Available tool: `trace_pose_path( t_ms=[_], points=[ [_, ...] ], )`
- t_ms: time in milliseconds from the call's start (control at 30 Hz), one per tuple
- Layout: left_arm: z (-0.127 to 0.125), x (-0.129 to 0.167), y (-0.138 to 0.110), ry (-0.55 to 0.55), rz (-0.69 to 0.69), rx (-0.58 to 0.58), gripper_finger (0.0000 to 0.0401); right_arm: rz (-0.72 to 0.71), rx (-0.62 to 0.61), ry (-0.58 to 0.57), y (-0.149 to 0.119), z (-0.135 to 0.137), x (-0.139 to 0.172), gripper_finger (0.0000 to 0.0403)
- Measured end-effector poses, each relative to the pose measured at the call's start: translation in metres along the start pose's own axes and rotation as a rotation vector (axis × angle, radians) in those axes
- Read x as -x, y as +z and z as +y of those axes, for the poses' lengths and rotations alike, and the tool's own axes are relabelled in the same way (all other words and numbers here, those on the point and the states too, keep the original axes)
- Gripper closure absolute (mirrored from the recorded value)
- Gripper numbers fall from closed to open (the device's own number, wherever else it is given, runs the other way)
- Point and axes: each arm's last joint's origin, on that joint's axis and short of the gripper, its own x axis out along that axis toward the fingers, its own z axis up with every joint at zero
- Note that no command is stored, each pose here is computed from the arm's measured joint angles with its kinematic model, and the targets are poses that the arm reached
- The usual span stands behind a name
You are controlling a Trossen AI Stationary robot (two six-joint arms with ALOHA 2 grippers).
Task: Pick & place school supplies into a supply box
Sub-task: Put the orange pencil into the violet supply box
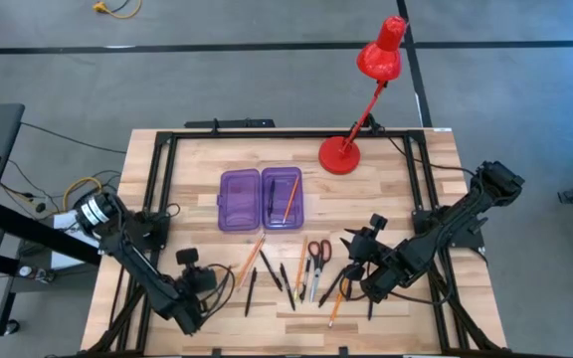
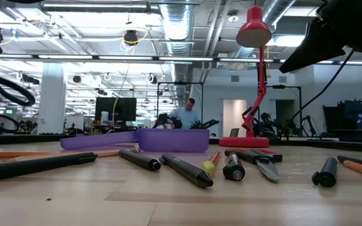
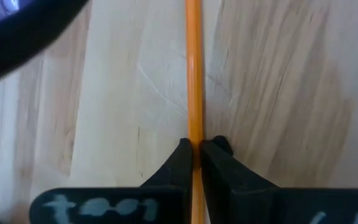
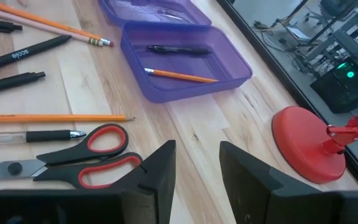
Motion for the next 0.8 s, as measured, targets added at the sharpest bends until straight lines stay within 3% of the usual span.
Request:
trace_pose_path(
  t_ms=[267, 500, 800],
  points=[
    [-0.013, -0.004, 0.007, 0.235, 0.022, -0.129, 0.0401, 0.002, -0.014, -0.008, 0.002, -0.001, -0.003, 0.0284],
    [-0.032, -0.006, 0.01, 0.352, 0.031, -0.196, 0.0401, 0.002, -0.021, -0.009, 0.003, -0.002, -0.005, 0.0284],
    [-0.036, 0.019, 0.012, 0.484, -0.087, -0.105, 0.0401, -0.005, -0.017, -0.004, 0.004, -0.001, -0.005, 0.0284]
  ],
)
